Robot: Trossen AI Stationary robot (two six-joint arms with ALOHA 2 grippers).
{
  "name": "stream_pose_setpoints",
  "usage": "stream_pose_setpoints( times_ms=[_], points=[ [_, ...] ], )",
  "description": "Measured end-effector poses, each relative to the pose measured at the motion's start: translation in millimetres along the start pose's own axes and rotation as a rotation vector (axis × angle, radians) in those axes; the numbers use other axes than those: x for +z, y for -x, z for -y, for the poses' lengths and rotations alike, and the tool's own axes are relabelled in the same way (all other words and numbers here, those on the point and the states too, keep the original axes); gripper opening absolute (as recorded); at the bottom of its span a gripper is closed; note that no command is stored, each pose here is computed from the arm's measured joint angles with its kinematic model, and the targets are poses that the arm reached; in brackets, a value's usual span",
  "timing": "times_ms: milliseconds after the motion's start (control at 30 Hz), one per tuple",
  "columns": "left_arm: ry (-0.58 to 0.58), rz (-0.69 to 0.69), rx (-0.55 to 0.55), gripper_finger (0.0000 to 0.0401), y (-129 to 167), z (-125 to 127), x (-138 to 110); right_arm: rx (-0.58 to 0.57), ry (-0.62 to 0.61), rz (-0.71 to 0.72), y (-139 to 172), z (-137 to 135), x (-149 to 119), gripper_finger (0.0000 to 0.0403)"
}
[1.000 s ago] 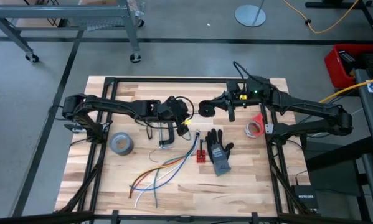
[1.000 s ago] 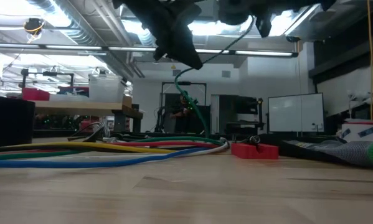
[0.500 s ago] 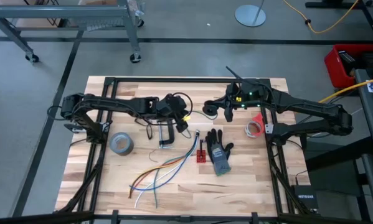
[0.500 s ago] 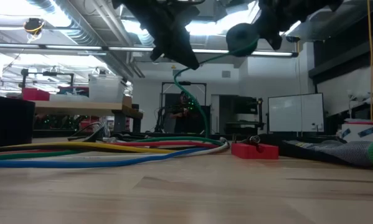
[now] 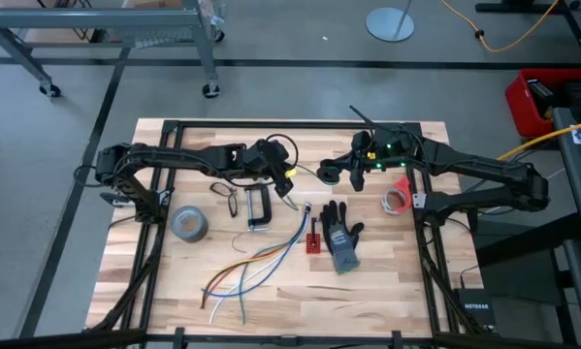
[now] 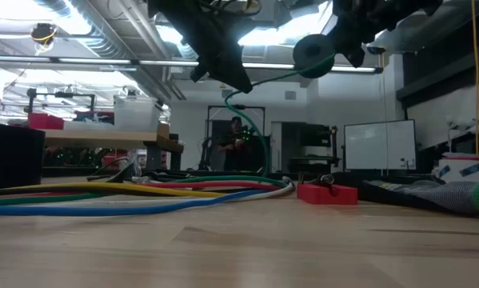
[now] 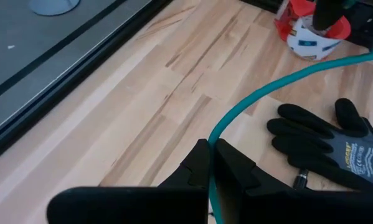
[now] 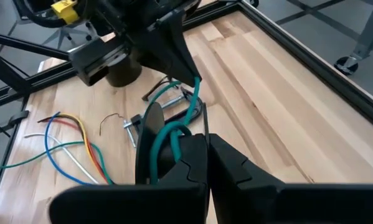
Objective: Coil cords
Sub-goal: Coil the green wire on the spool
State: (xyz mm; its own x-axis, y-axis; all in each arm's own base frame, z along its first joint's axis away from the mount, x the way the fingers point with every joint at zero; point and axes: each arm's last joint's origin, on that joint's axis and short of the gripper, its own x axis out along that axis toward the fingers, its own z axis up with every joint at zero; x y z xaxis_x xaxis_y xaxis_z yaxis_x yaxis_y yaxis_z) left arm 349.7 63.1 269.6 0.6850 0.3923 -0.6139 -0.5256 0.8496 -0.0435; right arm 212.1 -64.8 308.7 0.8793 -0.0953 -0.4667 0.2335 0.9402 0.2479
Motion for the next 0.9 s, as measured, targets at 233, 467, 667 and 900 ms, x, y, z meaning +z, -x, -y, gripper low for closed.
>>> stream_pose_setpoints(
  times_ms=[233,467,667,900],
  points=[
    [0.006,0.009,0.003,0.0000,-0.5,-1.6,1.4,0.010,0.003,0.016,0.0,-0.5,1.6,0.0001],
    [-0.004,-0.004,-0.029,0.0000,1.3,5.0,-1.2,0.037,0.023,0.123,0.6,-2.8,11.9,0.0001],
    [-0.018,-0.003,-0.028,0.0000,1.0,4.0,-0.8,0.093,0.028,0.122,0.8,-4.6,12.5,0.0001],
    [-0.013,-0.001,-0.009,0.0000,-1.4,-4.1,1.5,0.137,0.002,0.072,0.5,-5.3,8.5,0.0001]
  ],
)
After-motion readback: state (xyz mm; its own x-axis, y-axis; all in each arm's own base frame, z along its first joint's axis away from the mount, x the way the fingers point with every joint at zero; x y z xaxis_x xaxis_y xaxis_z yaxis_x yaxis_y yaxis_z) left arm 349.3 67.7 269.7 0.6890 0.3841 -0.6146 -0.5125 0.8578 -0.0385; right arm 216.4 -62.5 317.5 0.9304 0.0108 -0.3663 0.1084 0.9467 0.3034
